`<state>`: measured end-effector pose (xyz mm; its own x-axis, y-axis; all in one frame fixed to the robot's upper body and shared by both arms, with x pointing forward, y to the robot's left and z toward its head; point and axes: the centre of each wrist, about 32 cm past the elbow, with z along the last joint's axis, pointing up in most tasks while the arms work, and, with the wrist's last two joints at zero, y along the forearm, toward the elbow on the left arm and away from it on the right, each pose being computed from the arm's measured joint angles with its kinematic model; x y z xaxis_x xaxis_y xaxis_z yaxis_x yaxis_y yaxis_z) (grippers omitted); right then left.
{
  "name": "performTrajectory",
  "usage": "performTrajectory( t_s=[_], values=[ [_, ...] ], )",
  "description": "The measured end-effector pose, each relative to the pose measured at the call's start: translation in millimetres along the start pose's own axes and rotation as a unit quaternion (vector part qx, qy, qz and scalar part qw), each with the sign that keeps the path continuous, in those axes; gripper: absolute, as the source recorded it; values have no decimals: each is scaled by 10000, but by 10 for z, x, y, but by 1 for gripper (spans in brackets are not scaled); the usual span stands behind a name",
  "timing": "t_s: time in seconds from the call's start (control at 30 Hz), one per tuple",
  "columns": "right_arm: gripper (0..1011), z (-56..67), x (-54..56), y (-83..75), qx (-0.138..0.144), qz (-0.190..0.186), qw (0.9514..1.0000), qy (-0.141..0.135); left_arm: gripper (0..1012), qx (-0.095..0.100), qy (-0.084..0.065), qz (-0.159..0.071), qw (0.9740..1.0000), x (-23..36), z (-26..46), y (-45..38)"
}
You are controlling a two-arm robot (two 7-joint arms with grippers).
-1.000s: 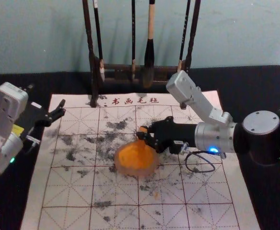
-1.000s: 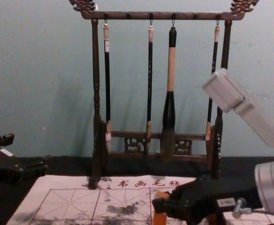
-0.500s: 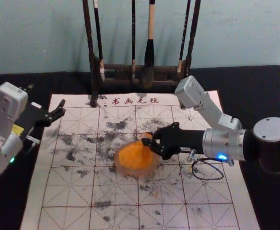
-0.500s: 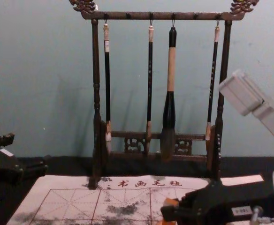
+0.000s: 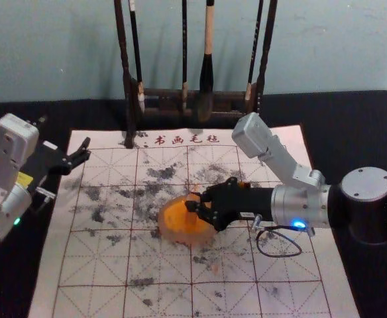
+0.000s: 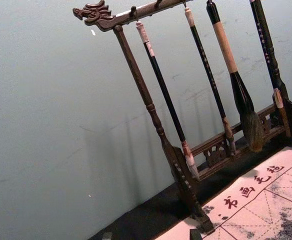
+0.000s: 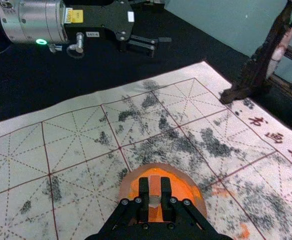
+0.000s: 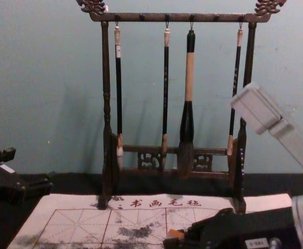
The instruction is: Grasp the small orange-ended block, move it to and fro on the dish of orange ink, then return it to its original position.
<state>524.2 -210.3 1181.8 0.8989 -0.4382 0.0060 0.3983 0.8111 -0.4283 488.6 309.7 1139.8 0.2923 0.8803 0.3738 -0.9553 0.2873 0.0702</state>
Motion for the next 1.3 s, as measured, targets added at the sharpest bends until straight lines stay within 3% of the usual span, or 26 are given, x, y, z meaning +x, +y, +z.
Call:
performTrajectory(
  t_s=[0.33, 0.77, 1.3],
  values=[
    [108, 24, 4, 112, 24, 88, 10000, -4, 1001, 0, 0, 0, 10000, 0, 0, 0],
    [108, 68, 90, 258, 45, -10, 10000, -2, 1001, 1, 0, 0, 10000, 0, 0, 0],
    [108, 52, 168, 182, -8, -270, 9996, 14, 1001, 0, 0, 0, 10000, 0, 0, 0]
  ],
)
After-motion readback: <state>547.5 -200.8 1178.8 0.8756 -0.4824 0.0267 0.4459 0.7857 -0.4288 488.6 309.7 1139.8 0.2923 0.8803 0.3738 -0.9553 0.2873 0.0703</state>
